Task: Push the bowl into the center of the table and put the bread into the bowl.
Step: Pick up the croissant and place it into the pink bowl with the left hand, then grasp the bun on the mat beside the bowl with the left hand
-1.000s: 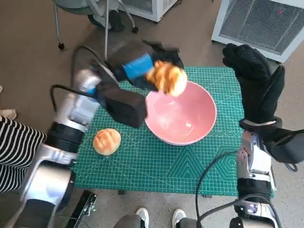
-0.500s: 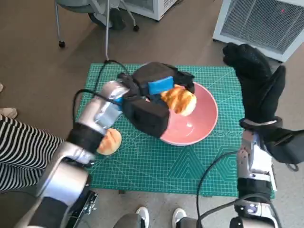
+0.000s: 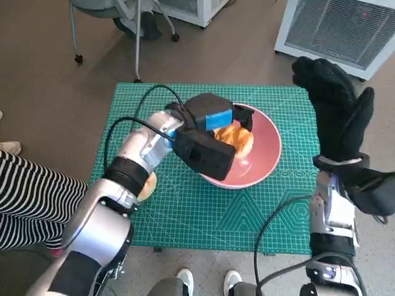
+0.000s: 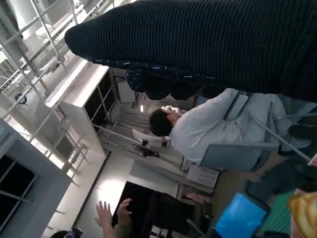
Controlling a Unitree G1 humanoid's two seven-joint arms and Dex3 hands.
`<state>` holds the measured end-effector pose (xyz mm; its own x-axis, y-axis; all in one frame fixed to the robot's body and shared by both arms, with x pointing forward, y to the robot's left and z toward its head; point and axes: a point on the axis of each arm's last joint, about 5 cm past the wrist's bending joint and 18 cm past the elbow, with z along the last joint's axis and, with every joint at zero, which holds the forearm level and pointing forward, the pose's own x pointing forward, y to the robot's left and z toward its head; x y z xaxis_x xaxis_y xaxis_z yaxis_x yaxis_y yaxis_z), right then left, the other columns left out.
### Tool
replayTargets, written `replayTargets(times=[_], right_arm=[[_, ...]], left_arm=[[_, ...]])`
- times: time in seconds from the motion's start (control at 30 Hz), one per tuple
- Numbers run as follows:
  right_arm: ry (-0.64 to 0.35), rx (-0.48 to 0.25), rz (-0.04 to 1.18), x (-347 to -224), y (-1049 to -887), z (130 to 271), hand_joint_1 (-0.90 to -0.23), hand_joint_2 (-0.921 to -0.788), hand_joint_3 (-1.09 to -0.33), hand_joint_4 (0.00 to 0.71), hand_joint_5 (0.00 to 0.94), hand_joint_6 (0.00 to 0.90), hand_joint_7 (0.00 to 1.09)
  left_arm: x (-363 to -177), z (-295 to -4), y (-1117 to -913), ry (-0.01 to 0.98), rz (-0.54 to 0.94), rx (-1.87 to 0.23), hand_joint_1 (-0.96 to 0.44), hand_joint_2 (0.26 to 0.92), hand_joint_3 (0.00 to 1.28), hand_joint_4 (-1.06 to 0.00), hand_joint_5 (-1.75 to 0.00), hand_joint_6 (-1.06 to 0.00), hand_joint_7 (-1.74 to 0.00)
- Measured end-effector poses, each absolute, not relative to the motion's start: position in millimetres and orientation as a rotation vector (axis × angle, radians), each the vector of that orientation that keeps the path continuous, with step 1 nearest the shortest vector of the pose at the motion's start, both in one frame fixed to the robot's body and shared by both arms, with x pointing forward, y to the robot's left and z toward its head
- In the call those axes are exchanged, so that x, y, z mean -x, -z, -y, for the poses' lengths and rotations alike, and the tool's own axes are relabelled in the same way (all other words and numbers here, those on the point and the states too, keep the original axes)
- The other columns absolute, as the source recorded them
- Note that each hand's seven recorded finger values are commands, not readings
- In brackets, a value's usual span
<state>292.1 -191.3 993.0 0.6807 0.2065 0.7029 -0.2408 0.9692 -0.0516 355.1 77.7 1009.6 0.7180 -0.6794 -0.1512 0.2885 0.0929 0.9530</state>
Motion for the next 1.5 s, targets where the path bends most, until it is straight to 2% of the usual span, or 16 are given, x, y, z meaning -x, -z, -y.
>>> replayTargets(times=[0.1,0.3,0.53,0.77,1.13,1.33,1.5], right_arm=[[-0.249,-0.044,0.783,-291.5,-992.9,192.1,-0.725,-0.921,-0.650,0.161,0.000,0.102,0.34],[-0.246,-0.042,0.784,-290.6,-992.8,192.4,-0.717,-0.921,-0.658,0.159,0.000,0.100,0.34],[-0.241,-0.042,0.788,-289.9,-993.3,192.4,-0.713,-0.921,-0.664,0.159,0.000,0.099,0.34],[-0.241,-0.038,0.788,-289.3,-993.7,191.7,-0.714,-0.921,-0.664,0.159,0.000,0.098,0.34],[-0.248,-0.041,0.786,-289.1,-993.6,189.6,-0.710,-0.921,-0.664,0.160,0.000,0.098,0.35],[-0.251,-0.045,0.784,-289.3,-993.3,188.7,-0.712,-0.921,-0.663,0.160,0.000,0.093,0.34],[-0.253,-0.053,0.783,-289.5,-993.1,187.7,-0.715,-0.921,-0.662,0.160,0.001,0.090,0.34]], left_arm=[[-355.8,-79,-1011,0.754,0.339,-1.285,-0.19,0.841,0.01,-0.32,-0.06,-0.38,-0.21],[-355.6,-85,-1024,0.780,0.373,-1.243,-0.32,0.810,0.00,-0.21,-0.01,-0.33,-0.08],[-353.6,-104,-1048,0.780,0.463,-1.197,-0.43,0.806,0.00,-0.16,0.00,-0.31,-0.04],[-346.2,-137,-1071,0.761,0.512,-1.163,-0.44,0.795,0.00,-0.13,0.00,-0.32,-0.04],[-314.6,-196,-1104,0.687,0.562,-1.124,-0.39,0.782,0.00,-0.10,0.00,-0.32,-0.03],[-294.0,-218,-1109,0.642,0.561,-1.137,-0.42,0.786,0.00,-0.10,0.00,-0.33,-0.03],[-280.6,-231,-1108,0.621,0.510,-1.180,-0.38,0.765,0.00,-0.10,0.00,-0.33,-0.03]])
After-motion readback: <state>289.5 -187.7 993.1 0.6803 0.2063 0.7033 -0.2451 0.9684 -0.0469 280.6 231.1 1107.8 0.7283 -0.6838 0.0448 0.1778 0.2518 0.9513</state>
